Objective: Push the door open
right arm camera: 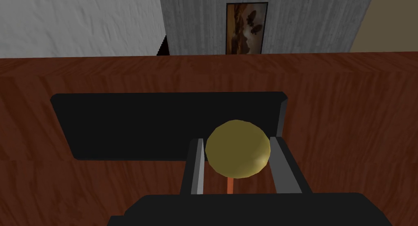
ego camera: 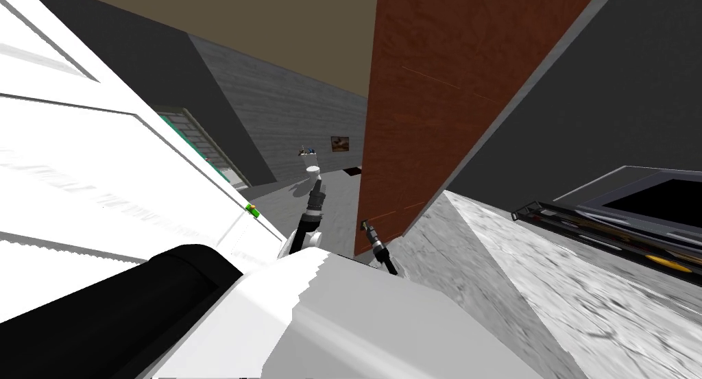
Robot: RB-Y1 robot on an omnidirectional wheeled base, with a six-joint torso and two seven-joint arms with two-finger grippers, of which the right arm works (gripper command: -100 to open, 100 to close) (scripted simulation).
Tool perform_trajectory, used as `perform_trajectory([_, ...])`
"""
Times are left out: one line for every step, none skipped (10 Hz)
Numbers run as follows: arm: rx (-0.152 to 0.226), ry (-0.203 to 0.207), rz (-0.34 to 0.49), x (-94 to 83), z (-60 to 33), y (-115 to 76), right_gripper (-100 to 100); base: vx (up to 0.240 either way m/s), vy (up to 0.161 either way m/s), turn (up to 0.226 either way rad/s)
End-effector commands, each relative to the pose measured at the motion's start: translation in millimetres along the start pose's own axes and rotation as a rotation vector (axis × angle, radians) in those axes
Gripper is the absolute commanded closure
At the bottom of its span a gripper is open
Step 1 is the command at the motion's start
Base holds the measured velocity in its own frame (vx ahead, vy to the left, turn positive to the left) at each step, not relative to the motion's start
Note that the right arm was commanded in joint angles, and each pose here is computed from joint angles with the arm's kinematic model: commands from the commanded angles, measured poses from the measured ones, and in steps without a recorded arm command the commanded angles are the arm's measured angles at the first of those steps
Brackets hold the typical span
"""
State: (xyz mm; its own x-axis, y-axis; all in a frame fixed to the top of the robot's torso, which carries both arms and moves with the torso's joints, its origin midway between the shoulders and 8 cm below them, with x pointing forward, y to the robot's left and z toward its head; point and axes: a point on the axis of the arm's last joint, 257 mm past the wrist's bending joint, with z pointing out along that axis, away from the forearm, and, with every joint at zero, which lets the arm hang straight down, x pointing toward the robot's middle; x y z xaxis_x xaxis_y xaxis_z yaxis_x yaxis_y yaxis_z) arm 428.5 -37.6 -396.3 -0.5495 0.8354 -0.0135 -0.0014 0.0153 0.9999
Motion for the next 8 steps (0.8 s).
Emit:
perform_trajectory([-0.007, -0.039, -0.009, -19.8, 2.1, 3.8, 100, 0.082, 0.108, -0.041])
perform_trajectory([-0.007, -0.053, -0.01, -24.4, 2.0, 3.9, 100, 0.11, 0.11, -0.02])
perform_trajectory([-0.007, -0.067, -0.01, -29.0, 1.8, 4.0, 100, 0.108, 0.117, -0.022])
perform_trajectory([-0.007, -0.094, -0.01, -37.8, 1.5, 4.1, 100, 0.112, 0.156, -0.057])
perform_trajectory([-0.007, -0.094, -0.01, -37.8, 1.5, 4.1, 100, 0.09, 0.114, -0.04])
perform_trajectory([-0.006, -0.121, -0.01, -46.2, 1.1, 4.2, 100, 0.103, 0.117, -0.037])
perform_trajectory([-0.006, -0.121, -0.01, -46.2, 1.1, 4.2, 100, 0.098, 0.077, -0.048])
perform_trajectory([-0.006, -0.121, -0.01, -46.2, 1.1, 4.2, 100, 0.053, 0.015, -0.017])
